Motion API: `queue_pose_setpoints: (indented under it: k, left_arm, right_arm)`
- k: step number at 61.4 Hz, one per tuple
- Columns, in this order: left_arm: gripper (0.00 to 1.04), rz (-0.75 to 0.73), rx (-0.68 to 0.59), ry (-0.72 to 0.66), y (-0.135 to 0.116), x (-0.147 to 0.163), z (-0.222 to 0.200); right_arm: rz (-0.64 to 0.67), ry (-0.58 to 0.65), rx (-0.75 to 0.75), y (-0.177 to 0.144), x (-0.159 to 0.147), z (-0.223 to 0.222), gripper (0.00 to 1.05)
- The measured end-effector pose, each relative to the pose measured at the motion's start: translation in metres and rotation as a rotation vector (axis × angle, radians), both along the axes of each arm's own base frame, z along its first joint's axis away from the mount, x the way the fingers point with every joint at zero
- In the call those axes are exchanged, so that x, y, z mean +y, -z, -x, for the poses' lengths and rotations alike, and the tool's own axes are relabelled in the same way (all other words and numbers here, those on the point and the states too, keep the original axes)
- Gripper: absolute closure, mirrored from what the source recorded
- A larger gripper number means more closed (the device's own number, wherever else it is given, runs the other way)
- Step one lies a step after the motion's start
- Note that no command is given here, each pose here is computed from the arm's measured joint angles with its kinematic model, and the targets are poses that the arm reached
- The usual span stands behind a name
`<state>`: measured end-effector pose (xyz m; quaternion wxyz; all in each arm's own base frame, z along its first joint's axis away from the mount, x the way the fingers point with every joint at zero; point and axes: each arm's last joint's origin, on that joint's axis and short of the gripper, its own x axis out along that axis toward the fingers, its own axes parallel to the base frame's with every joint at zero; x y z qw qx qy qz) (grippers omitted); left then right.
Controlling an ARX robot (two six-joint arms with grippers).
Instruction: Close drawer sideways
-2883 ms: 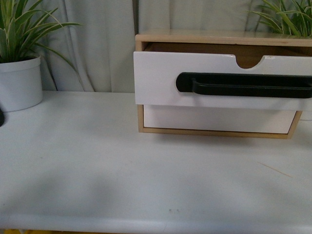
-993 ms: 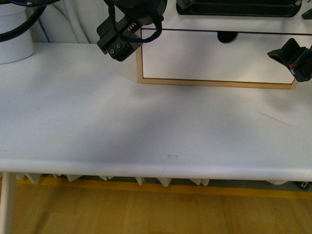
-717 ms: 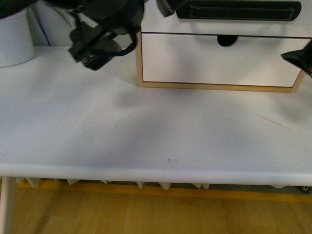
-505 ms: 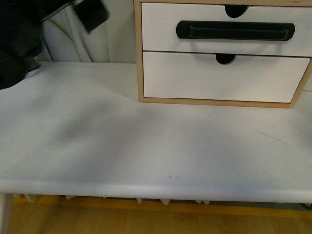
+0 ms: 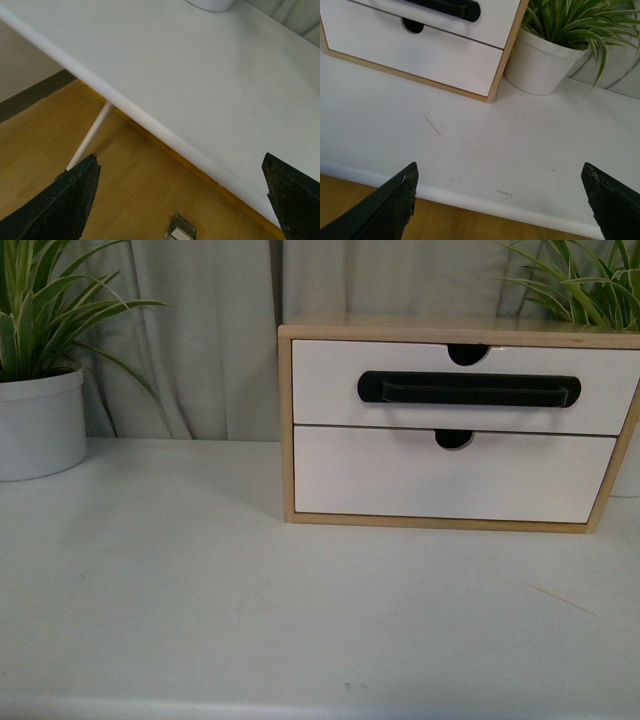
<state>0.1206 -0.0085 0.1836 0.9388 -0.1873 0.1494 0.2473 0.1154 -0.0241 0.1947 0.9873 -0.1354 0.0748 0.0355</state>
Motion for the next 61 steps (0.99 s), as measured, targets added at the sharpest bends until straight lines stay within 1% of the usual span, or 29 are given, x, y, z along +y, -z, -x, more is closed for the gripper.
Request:
queue_pose_setpoints:
  k: [10, 11, 12, 13, 14, 15, 16, 17, 18, 19, 21, 24, 27, 29, 30, 32, 34, 37, 38, 40, 41, 47, 53, 61]
  left_arm:
    - [0.06, 0.003, -0.024, -0.010, -0.001, 0.002, 0.003]
    - [0.06, 0.003, -0.024, -0.010, -0.001, 0.002, 0.003]
    - [0.08, 0.009, -0.048, 0.034, -0.001, 0.003, 0.003]
    - [0.12, 0.008, -0.086, 0.101, 0.000, 0.004, 0.002]
    - [0.18, -0.002, -0.171, 0.209, 0.005, 0.007, 0.002]
    - [0.19, -0.008, -0.184, 0.226, 0.006, 0.007, 0.003]
    - [0.22, -0.055, -0.217, 0.282, 0.008, 0.008, 0.003]
    - [0.24, -0.073, -0.235, 0.310, 0.009, 0.009, 0.004]
    - [0.28, -0.103, -0.271, 0.350, 0.008, 0.009, 0.005]
    - [0.32, -0.164, -0.301, 0.400, 0.006, 0.009, 0.005]
    - [0.38, -0.208, -0.328, 0.447, 0.003, 0.008, 0.006]
    - [0.46, -0.272, -0.336, 0.482, 0.002, 0.008, 0.008]
    - [0.53, -0.304, -0.331, 0.495, 0.003, 0.008, 0.008]
    - [0.60, -0.326, -0.321, 0.498, 0.005, 0.008, 0.009]
    - [0.62, -0.329, -0.318, 0.499, 0.006, 0.008, 0.009]
    - [0.70, -0.342, -0.313, 0.500, 0.007, 0.008, 0.009]
    - [0.78, -0.353, -0.310, 0.501, 0.008, 0.008, 0.010]
    - [0.90, -0.362, -0.318, 0.499, 0.013, 0.008, 0.011]
    - [0.90, -0.363, -0.318, 0.500, 0.013, 0.008, 0.011]
    - [0.98, -0.366, -0.316, 0.505, 0.015, 0.008, 0.012]
    - [1.01, -0.365, -0.316, 0.503, 0.015, 0.008, 0.012]
    - [1.01, -0.365, -0.288, 0.510, 0.019, 0.008, 0.019]
    - [1.01, -0.375, -0.314, 0.505, 0.017, 0.008, 0.023]
    - [1.01, -0.376, -0.312, 0.505, 0.018, 0.008, 0.023]
  right_arm:
    - [-0.031, 0.007, -0.021, -0.002, 0.000, 0.003, 0.09]
    - [-0.055, 0.025, -0.045, -0.001, 0.000, 0.003, 0.12]
    - [-0.075, 0.048, -0.078, 0.000, 0.001, 0.003, 0.16]
    - [-0.109, 0.068, -0.114, 0.002, 0.001, 0.003, 0.21]
    - [-0.121, 0.072, -0.126, 0.002, 0.002, 0.004, 0.24]
    - [-0.139, 0.076, -0.133, 0.003, 0.002, 0.004, 0.26]
    - [-0.160, 0.080, -0.140, 0.003, 0.003, 0.004, 0.29]
    - [-0.177, 0.080, -0.145, 0.004, 0.004, 0.005, 0.33]
    - [-0.184, 0.079, -0.148, 0.004, 0.005, 0.005, 0.35]
    - [-0.197, 0.079, -0.151, 0.004, 0.006, 0.005, 0.38]
    - [-0.210, 0.078, -0.153, 0.006, 0.007, 0.006, 0.43]
    - [-0.229, 0.074, -0.155, 0.007, 0.009, 0.007, 0.52]
    - [-0.240, 0.074, -0.154, 0.009, 0.011, 0.007, 0.61]
    - [-0.245, 0.071, -0.150, 0.010, 0.012, 0.009, 0.67]
    - [-0.250, 0.072, -0.137, 0.011, 0.012, 0.011, 0.70]
    - [-0.252, 0.088, -0.127, 0.014, 0.013, 0.014, 0.76]
    - [-0.250, 0.113, -0.138, 0.017, 0.018, 0.016, 0.84]
    - [-0.254, 0.075, -0.153, 0.015, 0.023, 0.018, 0.95]
    - [-0.255, 0.065, -0.155, 0.015, 0.023, 0.018, 0.99]
    - [-0.255, 0.061, -0.155, 0.016, 0.024, 0.018, 1.04]
    - [-0.256, 0.065, -0.154, 0.016, 0.024, 0.018, 1.03]
    - [-0.258, 0.070, -0.151, 0.019, 0.024, 0.018, 1.03]
    - [-0.259, 0.068, -0.151, 0.029, 0.024, 0.018, 1.03]
    - [-0.259, 0.069, -0.150, 0.030, 0.024, 0.018, 1.03]
